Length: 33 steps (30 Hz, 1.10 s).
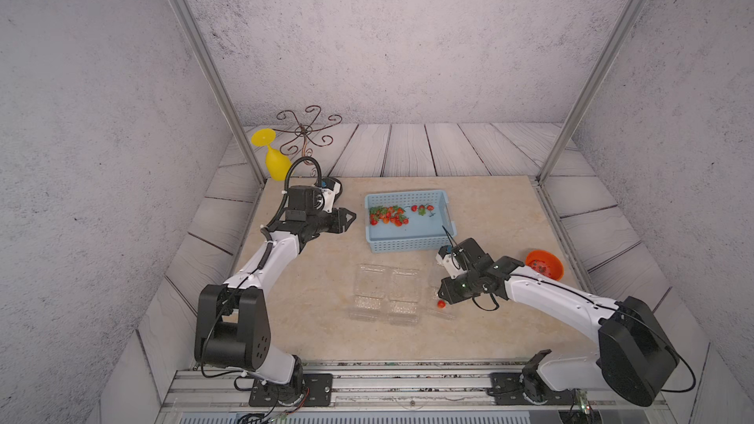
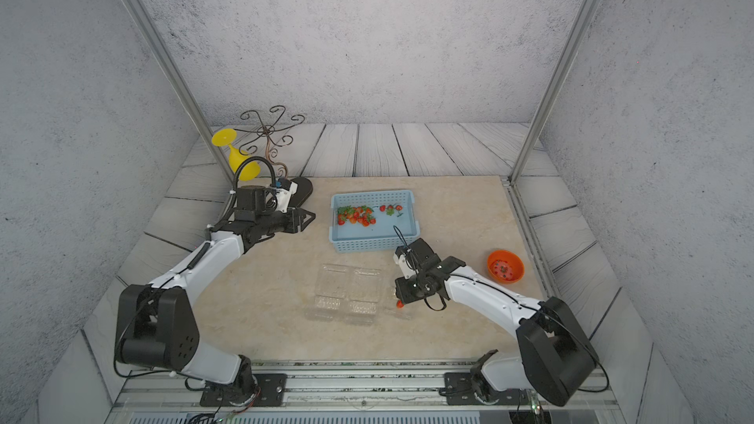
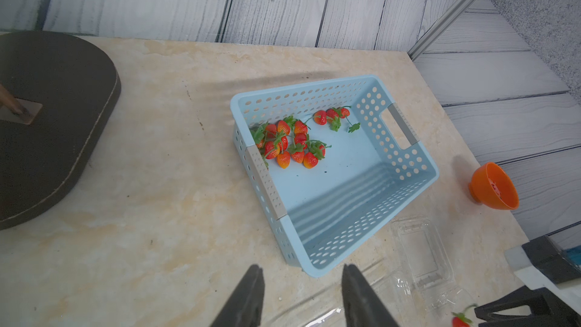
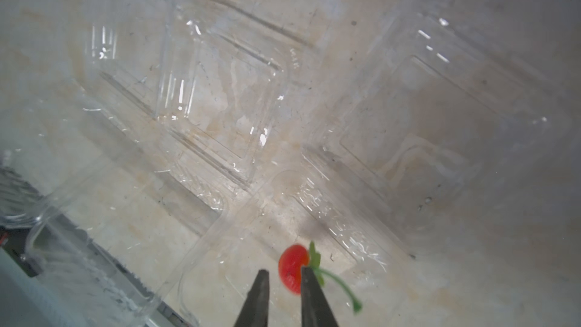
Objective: Pack strawberries into containers
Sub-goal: Place the strawberry in the packing box, then pick up the strawberry from the basket.
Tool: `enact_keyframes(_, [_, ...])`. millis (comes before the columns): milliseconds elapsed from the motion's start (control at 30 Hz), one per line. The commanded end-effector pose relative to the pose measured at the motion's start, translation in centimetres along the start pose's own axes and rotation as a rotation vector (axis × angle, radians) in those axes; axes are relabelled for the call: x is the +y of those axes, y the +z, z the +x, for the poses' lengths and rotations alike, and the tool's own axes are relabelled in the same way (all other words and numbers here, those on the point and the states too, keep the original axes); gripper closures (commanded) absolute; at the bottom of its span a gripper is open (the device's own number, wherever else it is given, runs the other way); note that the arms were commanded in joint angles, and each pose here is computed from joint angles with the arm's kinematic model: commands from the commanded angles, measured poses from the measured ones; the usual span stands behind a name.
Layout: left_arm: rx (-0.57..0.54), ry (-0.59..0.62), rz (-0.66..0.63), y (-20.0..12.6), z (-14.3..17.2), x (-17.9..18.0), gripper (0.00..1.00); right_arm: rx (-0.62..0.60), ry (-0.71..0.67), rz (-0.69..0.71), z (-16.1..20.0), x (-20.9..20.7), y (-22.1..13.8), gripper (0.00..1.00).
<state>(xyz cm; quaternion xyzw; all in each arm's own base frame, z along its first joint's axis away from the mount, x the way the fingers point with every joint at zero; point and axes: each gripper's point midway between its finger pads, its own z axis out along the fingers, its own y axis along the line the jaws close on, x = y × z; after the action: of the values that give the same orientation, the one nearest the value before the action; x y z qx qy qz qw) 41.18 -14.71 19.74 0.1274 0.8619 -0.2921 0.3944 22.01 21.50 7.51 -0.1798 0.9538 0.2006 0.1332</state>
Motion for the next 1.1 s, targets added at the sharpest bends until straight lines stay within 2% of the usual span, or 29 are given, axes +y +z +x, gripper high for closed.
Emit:
enact_keyframes(0, [-0.028, 0.038, 0.001, -0.8, -1.3, -0.8, 0.55, -0.022, -0.015, 0.039, -1.1, -0.2, -0.5, 0.59])
enact_keyframes(67, [-0.026, 0.036, 0.002, -0.8, -1.3, -0.8, 0.55, -0.041, -0.031, 0.062, -1.8, -0.3, -1.1, 0.52])
enact_keyframes(167, [-0.026, 0.036, 0.0, -0.8, -1.3, -0.8, 0.55, -0.085, -0.061, 0.092, -3.5, -0.2, -2.4, 0.46])
enact_keyframes(400, [-0.017, 0.03, -0.003, -0.5, -1.1, -0.6, 0.55, -0.218, -0.138, 0.242, -12.2, -0.9, -4.0, 0.43])
enact_keyframes(500, [-0.009, 0.027, -0.004, -0.2, -0.9, -0.4, 0.55, -0.249, -0.125, 0.288, -17.0, -2.2, -2.6, 0.44])
enact_keyframes(600, [-0.003, 0.022, -0.004, 0.0, -0.7, -0.3, 0.55, -0.268, -0.065, 0.269, -21.6, -3.8, -0.8, 0.45])
enact_keyframes(700, [0.004, 0.018, -0.004, 0.2, -0.5, -0.2, 0.55, -0.294, 0.003, 0.189, -25.2, -4.8, 1.5, 0.46])
enact_keyframes(867, [0.007, 0.013, -0.001, 0.5, -0.4, -0.1, 0.55, -0.312, 0.049, 0.061, -29.4, -5.1, 5.0, 0.48])
enact_keyframes(1067, [0.015, 0.011, -0.001, 0.7, -0.2, 0.0, 0.55, -0.321, 0.077, 0.026, -32.2, -6.4, 8.2, 0.5])
